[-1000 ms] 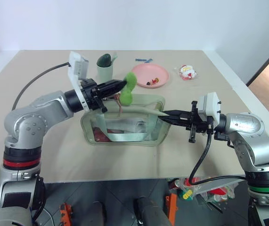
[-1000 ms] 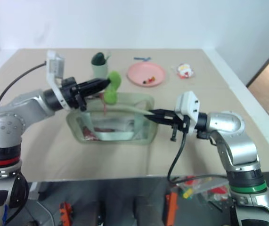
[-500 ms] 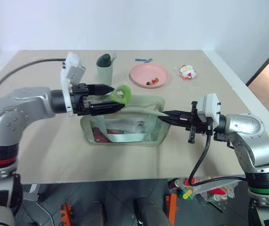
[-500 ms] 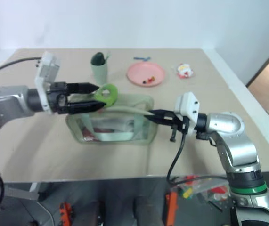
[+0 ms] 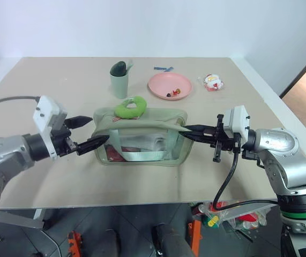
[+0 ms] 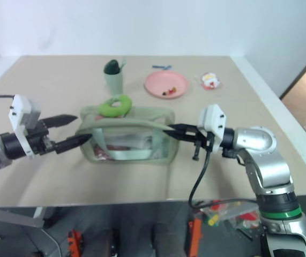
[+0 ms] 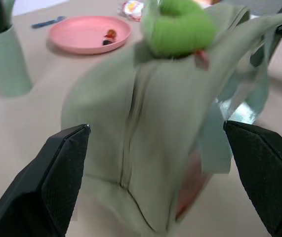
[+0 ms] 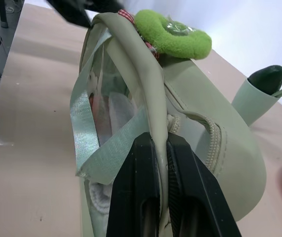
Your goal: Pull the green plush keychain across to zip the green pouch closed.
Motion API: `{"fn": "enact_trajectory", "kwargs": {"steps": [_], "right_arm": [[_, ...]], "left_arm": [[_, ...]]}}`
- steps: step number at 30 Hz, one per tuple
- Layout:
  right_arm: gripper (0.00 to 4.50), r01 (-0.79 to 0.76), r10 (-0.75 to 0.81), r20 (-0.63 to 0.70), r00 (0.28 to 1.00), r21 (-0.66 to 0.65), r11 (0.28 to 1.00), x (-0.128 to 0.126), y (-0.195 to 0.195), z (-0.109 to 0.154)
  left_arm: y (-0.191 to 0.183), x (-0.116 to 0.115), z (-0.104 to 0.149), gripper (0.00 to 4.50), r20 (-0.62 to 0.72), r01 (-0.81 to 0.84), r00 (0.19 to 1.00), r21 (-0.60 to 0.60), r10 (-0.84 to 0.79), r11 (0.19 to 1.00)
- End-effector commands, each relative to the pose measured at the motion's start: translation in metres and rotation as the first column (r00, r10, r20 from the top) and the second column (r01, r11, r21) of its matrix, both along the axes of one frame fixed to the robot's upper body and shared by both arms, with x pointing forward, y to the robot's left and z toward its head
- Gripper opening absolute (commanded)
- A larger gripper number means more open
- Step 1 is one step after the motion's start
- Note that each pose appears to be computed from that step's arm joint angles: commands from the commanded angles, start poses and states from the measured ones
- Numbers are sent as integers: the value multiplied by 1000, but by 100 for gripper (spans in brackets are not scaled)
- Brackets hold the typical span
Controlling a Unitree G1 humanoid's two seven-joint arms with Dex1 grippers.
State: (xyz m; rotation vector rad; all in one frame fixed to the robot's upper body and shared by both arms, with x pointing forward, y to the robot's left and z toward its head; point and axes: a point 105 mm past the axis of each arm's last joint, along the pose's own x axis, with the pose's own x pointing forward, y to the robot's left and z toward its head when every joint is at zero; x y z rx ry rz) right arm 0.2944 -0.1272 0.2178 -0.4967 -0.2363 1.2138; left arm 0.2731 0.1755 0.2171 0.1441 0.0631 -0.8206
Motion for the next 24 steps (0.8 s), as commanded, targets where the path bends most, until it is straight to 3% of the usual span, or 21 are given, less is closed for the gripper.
{"fn": "enact_trajectory", "kwargs": {"steps": [1,2,5,12,16,19,24], "right_arm": [[0,-24,25,33,999,-6,1000,-2,3,7],[0,-25,25,33,999,-6,1000,-2,3,7],[0,-27,27,34,999,-7,1000,-1,4,8],[0,-30,30,-9,1000,1,1000,-2,1,9],[146,-40,44,-99,994,43,998,-6,-1,17],[245,-39,42,-147,988,25,999,-8,-5,24],[426,-52,71,-286,955,74,996,-13,-11,62]], "left_arm": [[1,-3,5,448,68,-36,997,8,36,999],[2,-1,3,448,76,-51,996,3,51,999],[1,4,3,373,89,-65,994,-40,69,997],[-5,7,4,128,104,-47,993,-72,55,996],[-10,8,5,1,103,-22,994,-80,30,997],[-10,9,4,0,96,-19,995,-83,27,996],[-14,7,-3,0,70,-3,998,-83,9,997]]}}
